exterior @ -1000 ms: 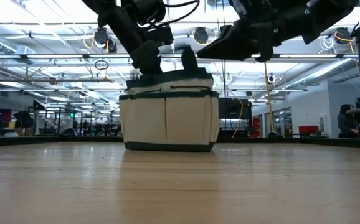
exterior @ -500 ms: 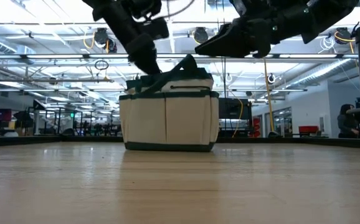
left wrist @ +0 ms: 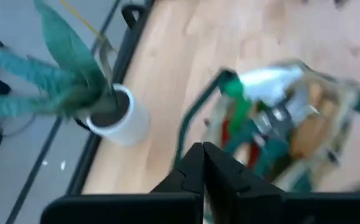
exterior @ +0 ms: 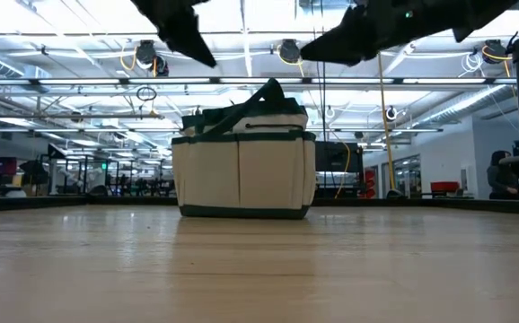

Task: Pick & Place Garden tools in Gardening bag
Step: Return to Home Position

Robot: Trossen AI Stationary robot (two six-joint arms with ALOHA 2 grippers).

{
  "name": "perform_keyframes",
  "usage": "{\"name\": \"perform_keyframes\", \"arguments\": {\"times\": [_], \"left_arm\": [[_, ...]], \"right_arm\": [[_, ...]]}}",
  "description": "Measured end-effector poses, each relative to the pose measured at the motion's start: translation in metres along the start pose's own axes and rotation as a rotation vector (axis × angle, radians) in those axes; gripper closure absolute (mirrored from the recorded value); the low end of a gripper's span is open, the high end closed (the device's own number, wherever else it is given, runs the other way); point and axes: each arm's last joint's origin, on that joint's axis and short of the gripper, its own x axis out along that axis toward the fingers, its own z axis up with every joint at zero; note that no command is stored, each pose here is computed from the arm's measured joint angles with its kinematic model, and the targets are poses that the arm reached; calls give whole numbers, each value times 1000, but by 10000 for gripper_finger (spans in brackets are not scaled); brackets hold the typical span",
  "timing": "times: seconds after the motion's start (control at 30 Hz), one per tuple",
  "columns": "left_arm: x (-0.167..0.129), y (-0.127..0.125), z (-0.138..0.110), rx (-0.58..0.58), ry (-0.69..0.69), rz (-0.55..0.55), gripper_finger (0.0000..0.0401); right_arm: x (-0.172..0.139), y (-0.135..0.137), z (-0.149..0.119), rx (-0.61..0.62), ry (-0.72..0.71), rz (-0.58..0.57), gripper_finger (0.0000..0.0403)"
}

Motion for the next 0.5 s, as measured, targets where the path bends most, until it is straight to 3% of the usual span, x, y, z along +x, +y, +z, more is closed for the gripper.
{"name": "perform_keyframes", "arguments": {"times": [0.27, 0.37, 0.5], "left_arm": [[-40, -2, -4, 1, -77, 23, 397], [-55, -1, -16, -13, -89, 72, 390], [-72, 0, -37, -60, -127, 105, 389]], "right_arm": [[-24, -5, 7, 35, 37, 6, 366], [-32, -7, 8, -3, 55, 10, 394], [-43, -7, 11, -12, 67, 18, 397]]}}
